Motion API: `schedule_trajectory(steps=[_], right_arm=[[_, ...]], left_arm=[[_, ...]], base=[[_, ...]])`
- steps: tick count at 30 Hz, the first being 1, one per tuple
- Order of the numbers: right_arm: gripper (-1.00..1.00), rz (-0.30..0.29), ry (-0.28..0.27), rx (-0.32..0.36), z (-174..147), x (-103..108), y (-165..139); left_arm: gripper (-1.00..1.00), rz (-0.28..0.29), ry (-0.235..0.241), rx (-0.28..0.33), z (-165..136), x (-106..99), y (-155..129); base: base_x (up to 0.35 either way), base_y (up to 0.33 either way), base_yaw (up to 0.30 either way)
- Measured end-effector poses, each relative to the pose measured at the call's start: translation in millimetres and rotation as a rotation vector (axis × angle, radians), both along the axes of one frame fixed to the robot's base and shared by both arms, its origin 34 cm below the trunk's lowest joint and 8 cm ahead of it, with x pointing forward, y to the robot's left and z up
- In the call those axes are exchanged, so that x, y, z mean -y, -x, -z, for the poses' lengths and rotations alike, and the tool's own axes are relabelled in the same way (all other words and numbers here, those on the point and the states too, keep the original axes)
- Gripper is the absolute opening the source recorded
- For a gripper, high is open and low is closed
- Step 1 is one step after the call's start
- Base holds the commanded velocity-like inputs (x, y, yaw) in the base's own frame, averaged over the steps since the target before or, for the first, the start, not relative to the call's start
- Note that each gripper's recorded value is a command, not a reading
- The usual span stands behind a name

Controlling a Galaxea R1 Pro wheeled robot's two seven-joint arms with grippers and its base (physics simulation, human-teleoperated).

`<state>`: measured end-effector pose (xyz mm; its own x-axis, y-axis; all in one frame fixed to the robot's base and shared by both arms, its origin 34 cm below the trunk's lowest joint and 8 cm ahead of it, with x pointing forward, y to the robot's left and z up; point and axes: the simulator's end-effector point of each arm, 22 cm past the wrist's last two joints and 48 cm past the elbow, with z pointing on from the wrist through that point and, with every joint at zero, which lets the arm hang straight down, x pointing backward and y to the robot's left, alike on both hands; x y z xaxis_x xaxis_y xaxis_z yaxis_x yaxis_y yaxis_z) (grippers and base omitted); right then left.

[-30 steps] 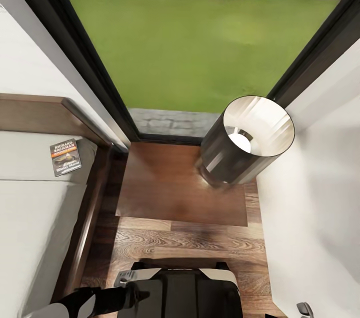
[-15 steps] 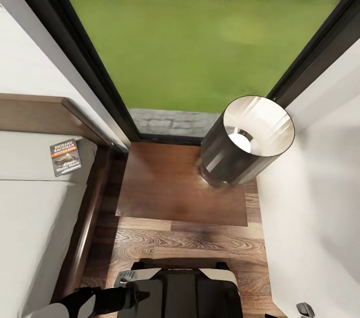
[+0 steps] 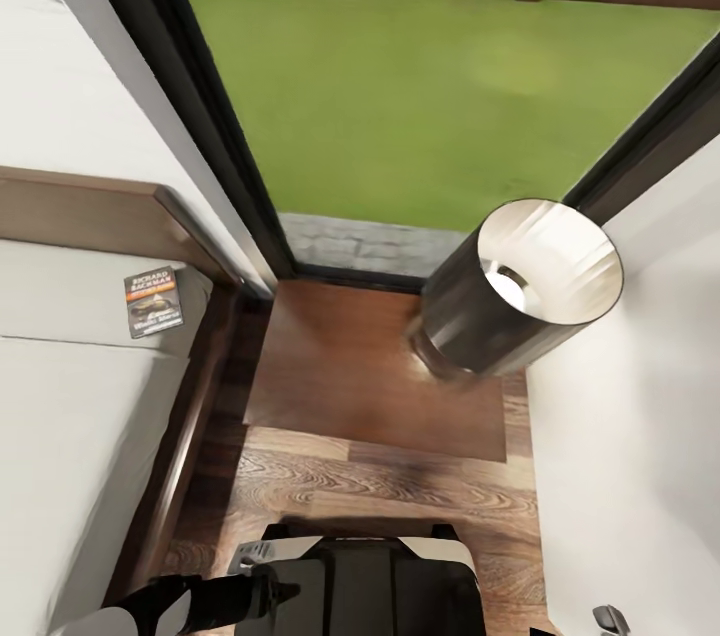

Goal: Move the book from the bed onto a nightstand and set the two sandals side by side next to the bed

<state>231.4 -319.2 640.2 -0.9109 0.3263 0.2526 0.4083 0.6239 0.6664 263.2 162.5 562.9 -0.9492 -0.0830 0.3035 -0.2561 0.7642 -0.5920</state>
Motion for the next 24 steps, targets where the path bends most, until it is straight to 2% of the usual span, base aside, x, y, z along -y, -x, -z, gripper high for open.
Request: schedule_trajectory(steps=[6,16,24], right_arm=[[1.00,0.001,0.001,0.001,0.0,0.2,-0.2],[1.00,0.001,0.001,0.000,0.2,0.3,-0.3],[1.00,0.001,0.000,0.000,0.0,0.1,-0.1]], left_arm=[[1.00,0.000,0.000,-0.001,-0.2,0.2,0.8],[1.00,0.000,0.000,-0.006,-0.5,0.2,3.3],[1.00,0.000,0.000,-0.006,-0.6,0.0,3.4]], base=[[-0.019,0.000,0.064],[-0.274,0.000,0.003],[-0.060,0.000,0.018]])
